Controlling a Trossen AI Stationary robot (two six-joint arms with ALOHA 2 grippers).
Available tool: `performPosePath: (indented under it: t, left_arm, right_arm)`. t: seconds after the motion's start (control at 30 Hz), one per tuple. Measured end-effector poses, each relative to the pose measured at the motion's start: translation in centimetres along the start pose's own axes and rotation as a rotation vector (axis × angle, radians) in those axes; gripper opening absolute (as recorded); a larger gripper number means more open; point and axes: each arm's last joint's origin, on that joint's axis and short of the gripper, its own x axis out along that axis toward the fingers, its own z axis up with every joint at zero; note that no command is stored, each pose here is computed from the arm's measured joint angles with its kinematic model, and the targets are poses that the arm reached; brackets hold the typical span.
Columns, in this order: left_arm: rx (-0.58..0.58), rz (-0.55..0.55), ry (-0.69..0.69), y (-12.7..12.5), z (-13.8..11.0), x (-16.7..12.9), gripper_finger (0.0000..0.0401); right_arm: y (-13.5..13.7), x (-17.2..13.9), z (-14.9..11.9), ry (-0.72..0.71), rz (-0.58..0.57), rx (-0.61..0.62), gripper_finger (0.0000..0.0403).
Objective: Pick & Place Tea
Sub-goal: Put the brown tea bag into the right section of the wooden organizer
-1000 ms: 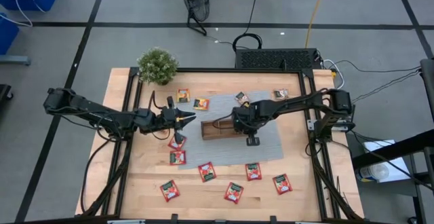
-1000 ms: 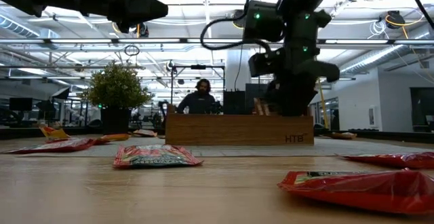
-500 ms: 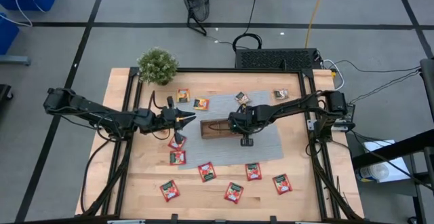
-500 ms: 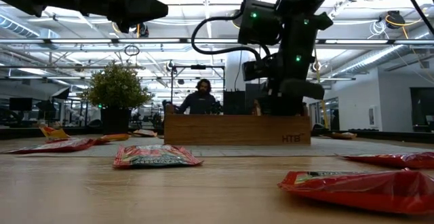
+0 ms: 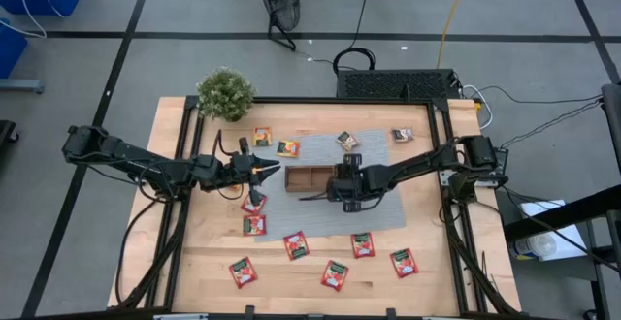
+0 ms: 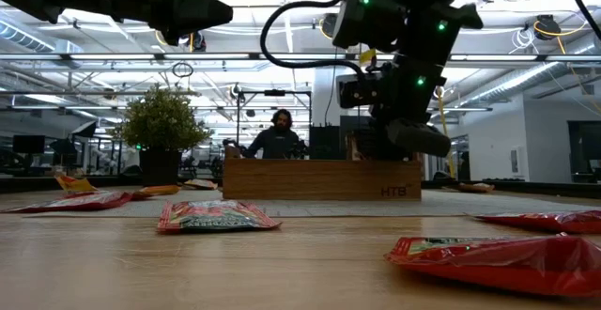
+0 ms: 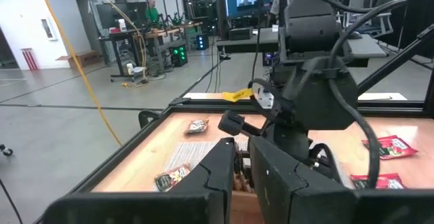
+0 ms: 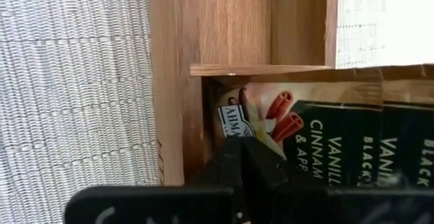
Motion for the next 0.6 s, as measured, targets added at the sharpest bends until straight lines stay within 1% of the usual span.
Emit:
performPosePath:
  t: [0.37,0.6]
  left_arm:
    - [0.0,0.0,0.0,0.0,0.0,0.0,0.0058]
    - [0.0,0.0,0.0,0.0,0.0,0.0,0.0058]
  right_arm:
    - [0.4,-0.2,0.0,-0.007,0.015,0.001,0.0]
    - [-0.1,-1.2,0.2,-0.04,0.015,0.01,0.0]
